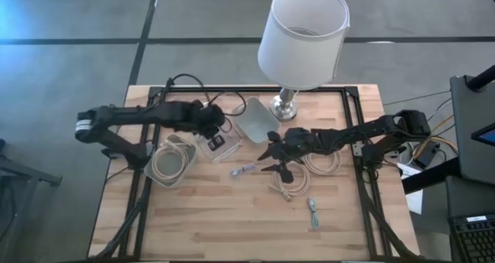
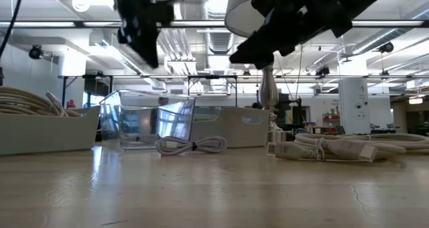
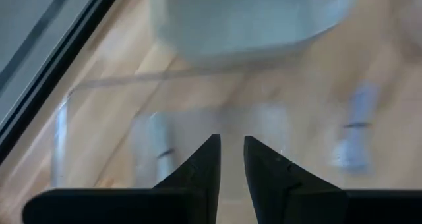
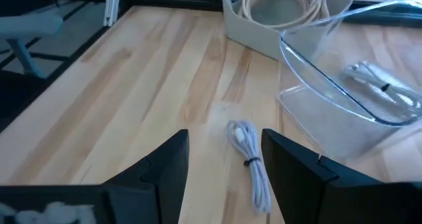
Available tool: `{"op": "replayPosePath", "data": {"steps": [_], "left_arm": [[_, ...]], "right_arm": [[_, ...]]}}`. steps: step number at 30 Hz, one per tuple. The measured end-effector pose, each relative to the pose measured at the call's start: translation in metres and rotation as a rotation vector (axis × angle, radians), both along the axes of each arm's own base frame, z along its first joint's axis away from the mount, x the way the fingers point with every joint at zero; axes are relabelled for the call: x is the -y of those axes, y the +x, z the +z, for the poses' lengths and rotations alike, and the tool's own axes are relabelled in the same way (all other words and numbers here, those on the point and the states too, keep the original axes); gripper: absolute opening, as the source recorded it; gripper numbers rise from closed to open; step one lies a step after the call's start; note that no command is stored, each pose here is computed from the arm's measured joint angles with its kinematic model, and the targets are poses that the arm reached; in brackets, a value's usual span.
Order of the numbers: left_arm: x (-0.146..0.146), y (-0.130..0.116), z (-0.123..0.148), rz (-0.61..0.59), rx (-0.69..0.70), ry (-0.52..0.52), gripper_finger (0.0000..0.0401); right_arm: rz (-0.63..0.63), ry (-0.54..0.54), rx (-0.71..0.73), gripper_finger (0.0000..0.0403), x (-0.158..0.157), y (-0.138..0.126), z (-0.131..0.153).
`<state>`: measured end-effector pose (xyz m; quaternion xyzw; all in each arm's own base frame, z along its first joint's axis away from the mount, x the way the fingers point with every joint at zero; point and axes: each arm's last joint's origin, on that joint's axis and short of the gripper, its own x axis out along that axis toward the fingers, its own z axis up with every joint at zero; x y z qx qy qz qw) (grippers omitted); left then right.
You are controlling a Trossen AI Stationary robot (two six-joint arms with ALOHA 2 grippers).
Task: Pick & Place USB Port
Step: Put the purple charger cable into the transparent bin
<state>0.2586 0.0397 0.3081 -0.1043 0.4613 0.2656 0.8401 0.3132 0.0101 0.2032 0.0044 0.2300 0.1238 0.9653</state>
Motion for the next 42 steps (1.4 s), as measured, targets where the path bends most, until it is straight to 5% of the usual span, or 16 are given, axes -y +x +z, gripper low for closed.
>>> {"op": "replayPosePath", "data": {"steps": [6,14,21,32,42], "left_arm": [[0.040,0.001,0.017,-0.141,0.176,0.009,0.0069],[0.076,0.008,0.016,-0.249,0.227,0.031,0.0067],[0.078,0.009,0.014,-0.251,0.218,0.042,0.0067],[0.078,0.009,0.014,-0.251,0.217,0.043,0.0067],[0.078,0.009,0.014,-0.251,0.216,0.042,0.0067]], "right_arm": [[-0.002,0.005,0.011,0.0187,0.000,0.017,-0.024],[-0.039,0.004,-0.139,0.0187,0.000,0.051,-0.046],[-0.192,-0.107,-0.442,0.0169,0.004,0.073,-0.056],[-0.178,-0.147,-0.490,0.0132,0.004,0.092,-0.066],[-0.190,-0.197,-0.478,0.0119,-0.014,0.078,-0.037]]}}
